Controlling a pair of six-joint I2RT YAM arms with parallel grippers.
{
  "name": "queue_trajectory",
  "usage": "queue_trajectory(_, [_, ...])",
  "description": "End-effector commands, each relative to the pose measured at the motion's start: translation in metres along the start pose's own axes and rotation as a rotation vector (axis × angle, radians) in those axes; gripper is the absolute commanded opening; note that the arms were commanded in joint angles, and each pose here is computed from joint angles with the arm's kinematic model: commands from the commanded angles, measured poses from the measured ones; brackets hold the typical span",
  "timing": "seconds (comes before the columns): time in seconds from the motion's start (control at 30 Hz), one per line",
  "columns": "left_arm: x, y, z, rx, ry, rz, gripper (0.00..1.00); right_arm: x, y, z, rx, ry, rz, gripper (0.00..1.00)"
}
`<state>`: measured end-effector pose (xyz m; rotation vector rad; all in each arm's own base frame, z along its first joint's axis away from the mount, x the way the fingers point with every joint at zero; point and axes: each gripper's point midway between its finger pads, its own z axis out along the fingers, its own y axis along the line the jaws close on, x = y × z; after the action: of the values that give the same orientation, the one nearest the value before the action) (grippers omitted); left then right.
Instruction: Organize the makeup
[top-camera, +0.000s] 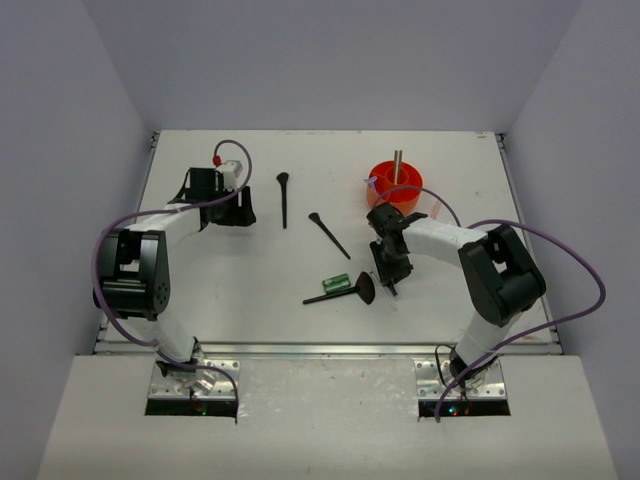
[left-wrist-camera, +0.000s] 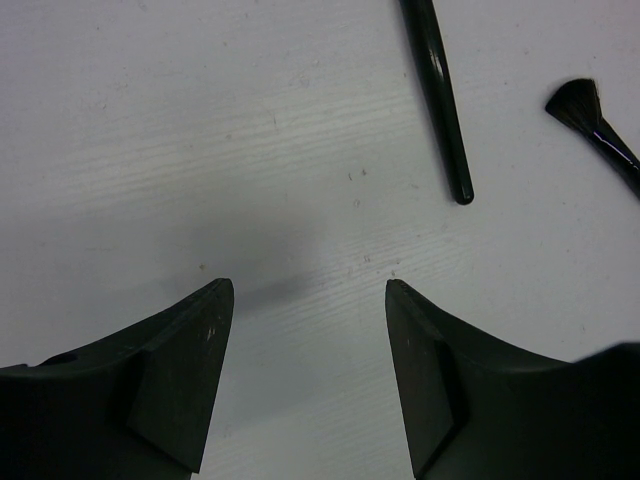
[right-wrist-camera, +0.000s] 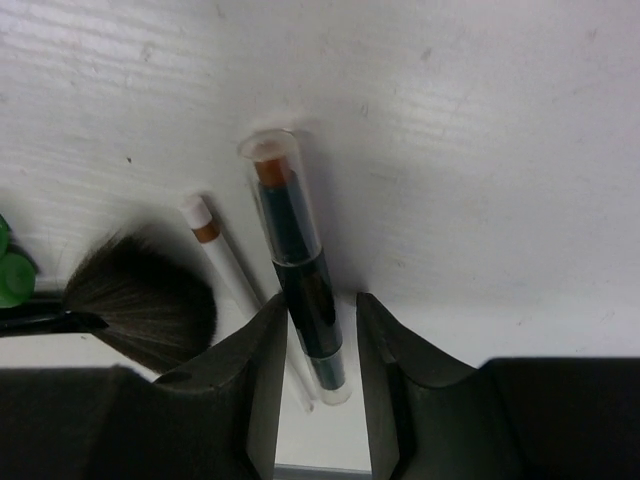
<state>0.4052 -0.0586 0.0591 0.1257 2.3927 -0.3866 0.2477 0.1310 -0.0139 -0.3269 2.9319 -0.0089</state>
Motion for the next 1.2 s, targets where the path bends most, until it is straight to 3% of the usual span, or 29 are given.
queue_trajectory(0.0, [-0.018, 0.001, -0.007, 0.0, -0.066, 0.006, 0.61, -0.019, -0.009, 0.01, 0.076, -0.03, -0.054, 0.35])
queue_trajectory(0.07, [-0.018, 0.001, -0.008, 0.0, -0.068, 0.009, 0.61, -0.017, -0.014, 0.013, 0.101, -0.016, -0.078, 0.33])
queue_trajectory(0.2, [-0.019, 0.011, -0.011, -0.018, -0.075, -0.007, 0.61, -0.011, -0.025, 0.013, 0.151, -0.015, -0.078, 0.13])
queue_trajectory(0.33, [-0.018, 0.011, -0.009, -0.014, -0.071, -0.013, 0.61, -0.011, -0.033, 0.01, 0.185, -0.02, -0.111, 0.03])
queue_trajectory(0.53, [-0.019, 0.01, -0.009, -0.009, -0.071, -0.014, 0.61, -0.019, -0.045, -0.001, 0.237, -0.068, -0.18, 0.0])
queue_trajectory(0.7, [-0.02, 0.015, -0.009, -0.036, -0.072, -0.008, 0.61, -0.057, -0.047, -0.044, 0.234, -0.294, -0.285, 0.0])
queue_trajectory(0.83, [-0.024, 0.019, -0.01, -0.052, -0.074, 0.005, 0.61, -0.111, -0.014, -0.126, 0.017, -0.632, -0.346, 0.0])
queue_trajectory(0.9, [-0.025, 0.019, -0.01, -0.053, -0.075, 0.008, 0.61, -0.133, -0.001, -0.166, -0.122, -0.787, -0.283, 0.0])
queue_trajectory(1.0, [-0.024, 0.019, -0.01, -0.053, -0.067, 0.011, 0.61, -0.179, -0.036, -0.224, -0.205, -1.038, -0.072, 0.0])
queue_trajectory(1.17, [-0.023, 0.023, -0.01, -0.071, -0.048, 0.02, 0.61, -0.233, -0.081, -0.249, -0.152, -1.276, 0.087, 0.0])
